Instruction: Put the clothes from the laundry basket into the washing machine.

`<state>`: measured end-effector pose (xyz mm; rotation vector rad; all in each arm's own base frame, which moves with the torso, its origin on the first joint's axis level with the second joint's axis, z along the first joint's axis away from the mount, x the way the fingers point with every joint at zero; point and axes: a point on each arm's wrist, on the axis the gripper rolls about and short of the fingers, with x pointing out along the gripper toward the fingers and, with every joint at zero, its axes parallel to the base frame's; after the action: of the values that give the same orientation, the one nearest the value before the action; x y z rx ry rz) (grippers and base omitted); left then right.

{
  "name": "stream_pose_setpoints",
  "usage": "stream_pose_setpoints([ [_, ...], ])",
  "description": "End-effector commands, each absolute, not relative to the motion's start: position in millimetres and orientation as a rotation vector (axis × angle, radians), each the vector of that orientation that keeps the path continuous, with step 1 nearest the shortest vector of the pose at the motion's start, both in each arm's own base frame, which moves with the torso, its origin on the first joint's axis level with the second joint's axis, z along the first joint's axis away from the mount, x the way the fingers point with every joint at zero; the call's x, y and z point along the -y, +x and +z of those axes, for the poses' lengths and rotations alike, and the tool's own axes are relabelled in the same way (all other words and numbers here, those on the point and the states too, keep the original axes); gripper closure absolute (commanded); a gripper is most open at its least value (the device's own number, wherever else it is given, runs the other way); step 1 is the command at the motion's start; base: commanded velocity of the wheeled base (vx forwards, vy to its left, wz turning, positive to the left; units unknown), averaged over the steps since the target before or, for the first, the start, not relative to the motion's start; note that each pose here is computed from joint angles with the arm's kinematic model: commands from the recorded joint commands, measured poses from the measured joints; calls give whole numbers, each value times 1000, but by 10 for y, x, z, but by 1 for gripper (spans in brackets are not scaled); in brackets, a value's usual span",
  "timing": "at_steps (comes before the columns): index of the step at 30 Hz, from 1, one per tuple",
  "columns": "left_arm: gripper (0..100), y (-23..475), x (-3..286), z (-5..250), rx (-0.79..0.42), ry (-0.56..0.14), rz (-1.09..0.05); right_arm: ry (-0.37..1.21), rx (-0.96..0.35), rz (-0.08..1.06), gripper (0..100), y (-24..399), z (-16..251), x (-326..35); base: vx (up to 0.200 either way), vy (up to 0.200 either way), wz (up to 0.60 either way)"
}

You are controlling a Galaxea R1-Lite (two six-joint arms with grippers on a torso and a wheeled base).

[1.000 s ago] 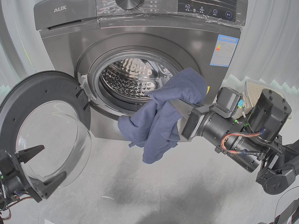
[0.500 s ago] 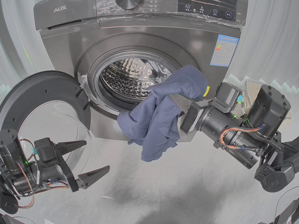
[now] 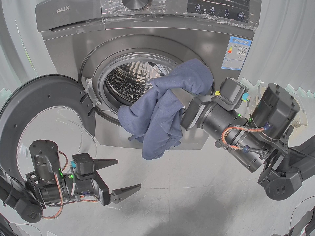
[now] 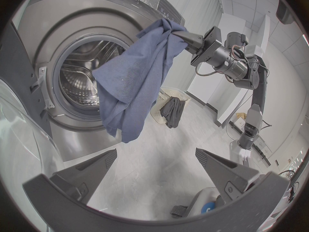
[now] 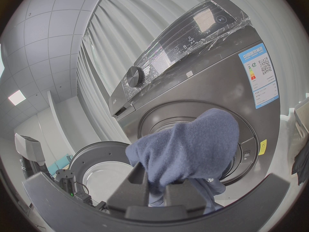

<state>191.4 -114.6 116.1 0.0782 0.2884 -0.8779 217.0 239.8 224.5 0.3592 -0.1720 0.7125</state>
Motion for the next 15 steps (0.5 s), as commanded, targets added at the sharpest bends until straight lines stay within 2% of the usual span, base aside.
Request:
stream_pose_setpoints([
  [1, 0, 2101, 1254, 957, -330, 68, -879, 356, 165, 718, 100, 2173, 2215, -2427, 0, 0, 0],
  [6, 0, 2237, 1328, 836, -316, 15, -866, 356, 161, 718, 100, 2167, 2206, -2420, 0, 0, 0],
  [15, 0, 2432, 1434, 653, -325, 3, -856, 354, 157, 720, 100, 2161, 2195, -2429, 0, 0, 0],
])
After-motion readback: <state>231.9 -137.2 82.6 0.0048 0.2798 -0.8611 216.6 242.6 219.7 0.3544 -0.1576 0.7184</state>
